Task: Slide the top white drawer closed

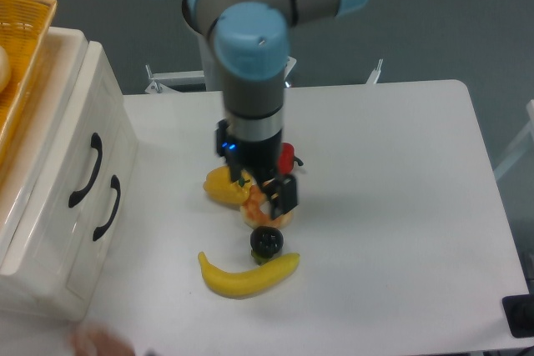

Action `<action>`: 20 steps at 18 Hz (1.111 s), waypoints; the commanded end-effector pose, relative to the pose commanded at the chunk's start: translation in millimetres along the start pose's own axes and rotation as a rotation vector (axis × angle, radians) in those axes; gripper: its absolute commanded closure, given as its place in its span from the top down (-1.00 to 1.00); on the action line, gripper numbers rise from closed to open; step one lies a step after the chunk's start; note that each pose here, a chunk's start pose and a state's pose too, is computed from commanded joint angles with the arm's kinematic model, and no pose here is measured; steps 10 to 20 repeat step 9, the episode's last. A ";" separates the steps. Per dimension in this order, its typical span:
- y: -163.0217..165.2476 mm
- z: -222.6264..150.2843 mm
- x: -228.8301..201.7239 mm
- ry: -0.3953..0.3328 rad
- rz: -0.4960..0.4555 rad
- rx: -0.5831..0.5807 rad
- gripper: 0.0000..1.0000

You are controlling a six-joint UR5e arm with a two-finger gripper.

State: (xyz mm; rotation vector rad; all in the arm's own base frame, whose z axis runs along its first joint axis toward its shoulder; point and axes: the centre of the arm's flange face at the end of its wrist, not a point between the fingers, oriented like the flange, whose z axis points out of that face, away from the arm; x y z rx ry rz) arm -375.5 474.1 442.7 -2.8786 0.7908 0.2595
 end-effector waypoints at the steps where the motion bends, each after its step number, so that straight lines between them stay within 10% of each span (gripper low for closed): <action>1: 12.1 -5.2 -0.9 -0.003 0.024 -0.003 1.00; 9: 78.1 -19.1 -4.1 -0.002 0.074 -0.010 1.00; 20: 78.1 -19.1 -4.1 -0.002 0.074 -0.010 1.00</action>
